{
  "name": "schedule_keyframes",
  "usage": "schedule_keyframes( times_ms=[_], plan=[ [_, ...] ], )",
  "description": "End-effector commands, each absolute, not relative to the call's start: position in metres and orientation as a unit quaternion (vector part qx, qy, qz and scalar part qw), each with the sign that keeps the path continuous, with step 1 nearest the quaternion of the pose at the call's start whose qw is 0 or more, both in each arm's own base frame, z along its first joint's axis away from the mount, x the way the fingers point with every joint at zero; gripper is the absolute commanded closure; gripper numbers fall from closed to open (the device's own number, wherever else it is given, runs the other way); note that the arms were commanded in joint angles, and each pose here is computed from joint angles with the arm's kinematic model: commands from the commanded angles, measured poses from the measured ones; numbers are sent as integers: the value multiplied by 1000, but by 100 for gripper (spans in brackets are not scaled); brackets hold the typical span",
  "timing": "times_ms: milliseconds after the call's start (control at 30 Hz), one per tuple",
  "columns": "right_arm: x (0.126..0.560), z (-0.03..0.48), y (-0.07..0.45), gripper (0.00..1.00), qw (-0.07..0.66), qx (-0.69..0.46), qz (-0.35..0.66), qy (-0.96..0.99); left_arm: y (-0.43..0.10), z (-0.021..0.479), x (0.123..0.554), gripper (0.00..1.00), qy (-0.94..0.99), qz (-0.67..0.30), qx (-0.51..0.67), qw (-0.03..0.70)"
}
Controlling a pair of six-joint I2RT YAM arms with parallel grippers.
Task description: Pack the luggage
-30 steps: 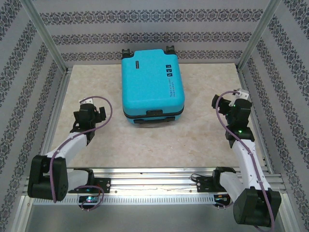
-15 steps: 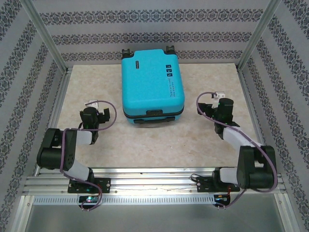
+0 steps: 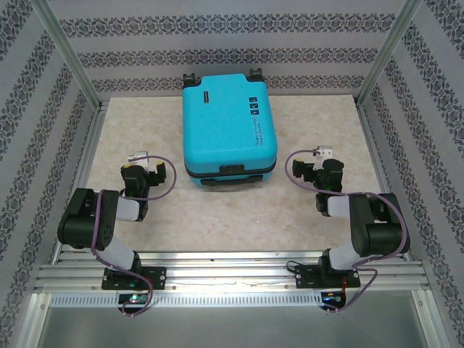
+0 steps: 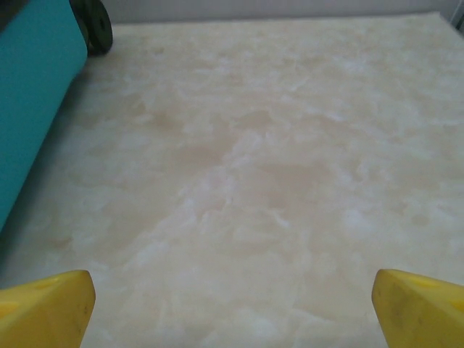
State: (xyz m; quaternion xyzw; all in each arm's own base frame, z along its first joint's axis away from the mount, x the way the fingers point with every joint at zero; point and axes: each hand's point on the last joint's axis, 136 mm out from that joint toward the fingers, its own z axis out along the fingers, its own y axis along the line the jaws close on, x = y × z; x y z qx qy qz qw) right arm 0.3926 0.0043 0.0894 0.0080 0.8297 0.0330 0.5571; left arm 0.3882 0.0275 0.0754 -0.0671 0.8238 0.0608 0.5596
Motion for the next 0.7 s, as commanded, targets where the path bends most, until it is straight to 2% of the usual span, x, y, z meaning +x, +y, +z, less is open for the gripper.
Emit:
schedule_keyframes(
  times_ms=[0,667],
  plan=[
    [398,105,5,2,585,1,23,811,32,91,394,0,804,68,-72,587],
    [398,105,4,2,586,2,23,810,31,91,394,0,804,68,-71,586]
  ],
)
